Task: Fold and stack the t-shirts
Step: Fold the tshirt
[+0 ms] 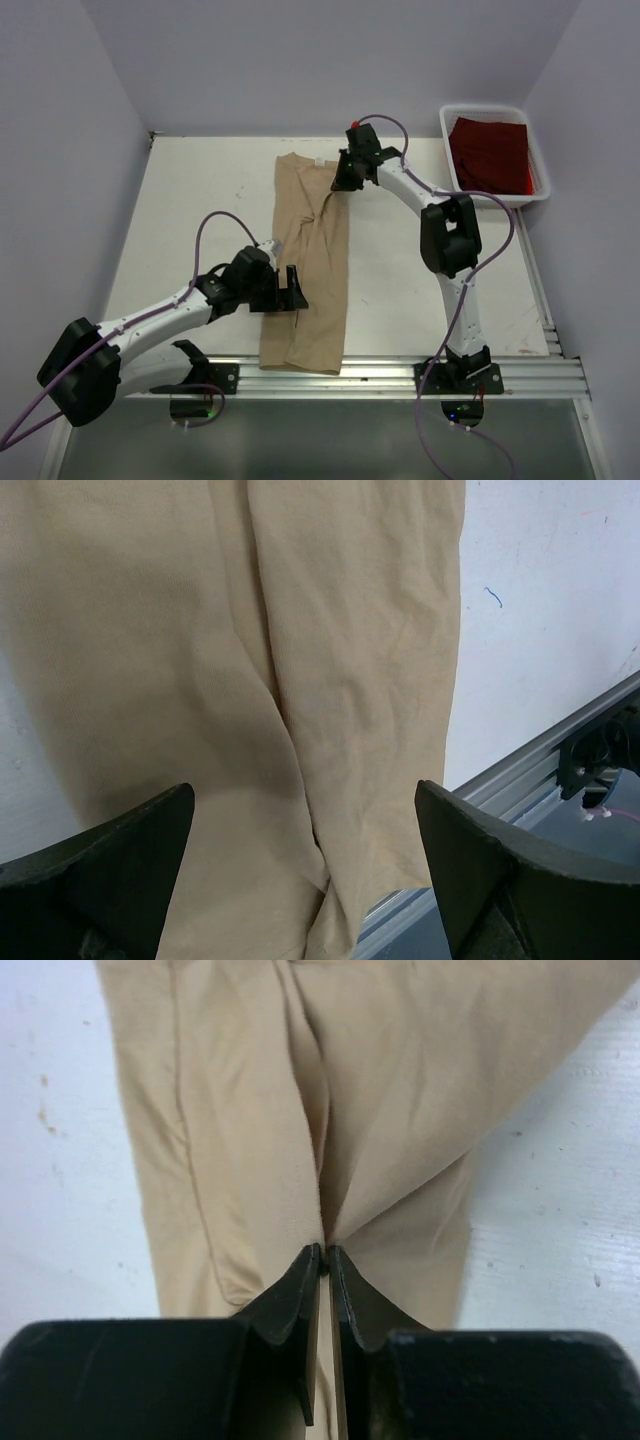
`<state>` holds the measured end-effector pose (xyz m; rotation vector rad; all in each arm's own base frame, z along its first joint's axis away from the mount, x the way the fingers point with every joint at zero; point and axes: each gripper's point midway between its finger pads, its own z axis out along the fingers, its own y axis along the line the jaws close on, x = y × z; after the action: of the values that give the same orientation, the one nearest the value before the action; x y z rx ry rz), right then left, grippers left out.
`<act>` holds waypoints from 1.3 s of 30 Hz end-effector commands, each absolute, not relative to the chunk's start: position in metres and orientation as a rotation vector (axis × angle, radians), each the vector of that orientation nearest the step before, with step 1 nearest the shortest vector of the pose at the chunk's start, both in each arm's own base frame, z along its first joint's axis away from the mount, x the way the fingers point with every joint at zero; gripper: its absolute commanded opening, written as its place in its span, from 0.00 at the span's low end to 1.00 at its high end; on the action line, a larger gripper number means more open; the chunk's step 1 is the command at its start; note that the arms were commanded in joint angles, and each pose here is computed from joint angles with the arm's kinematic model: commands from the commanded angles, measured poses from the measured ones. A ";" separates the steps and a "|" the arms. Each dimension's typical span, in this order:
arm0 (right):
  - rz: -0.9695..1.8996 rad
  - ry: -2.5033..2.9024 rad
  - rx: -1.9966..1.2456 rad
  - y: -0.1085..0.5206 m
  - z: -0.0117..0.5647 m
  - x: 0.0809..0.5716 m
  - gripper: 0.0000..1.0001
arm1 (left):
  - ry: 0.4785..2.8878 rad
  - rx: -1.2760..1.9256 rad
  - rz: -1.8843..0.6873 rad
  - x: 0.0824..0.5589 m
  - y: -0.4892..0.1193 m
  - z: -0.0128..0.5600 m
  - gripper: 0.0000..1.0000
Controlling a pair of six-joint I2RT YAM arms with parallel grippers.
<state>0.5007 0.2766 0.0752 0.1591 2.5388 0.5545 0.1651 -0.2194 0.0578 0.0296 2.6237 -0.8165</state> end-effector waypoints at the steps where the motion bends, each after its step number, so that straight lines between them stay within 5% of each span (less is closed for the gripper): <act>1: 0.682 2.401 0.073 0.293 0.138 0.506 0.11 | 2.604 0.016 -0.816 0.166 -0.219 0.059 0.95; 8: 0.721 2.432 0.072 0.301 0.124 0.505 0.09 | 2.603 0.011 -0.809 0.165 -0.217 0.059 0.95; 15: 0.692 2.464 0.075 0.303 0.112 0.502 0.22 | 2.604 0.006 -0.806 0.164 -0.215 0.058 0.95; 39: 0.506 2.544 0.161 0.285 0.079 0.505 0.30 | 2.603 -0.002 -0.798 0.164 -0.213 0.058 0.95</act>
<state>0.4988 0.2772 0.0647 0.1639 2.5767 0.4884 0.1629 -0.2136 0.0567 0.0201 2.6182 -0.7973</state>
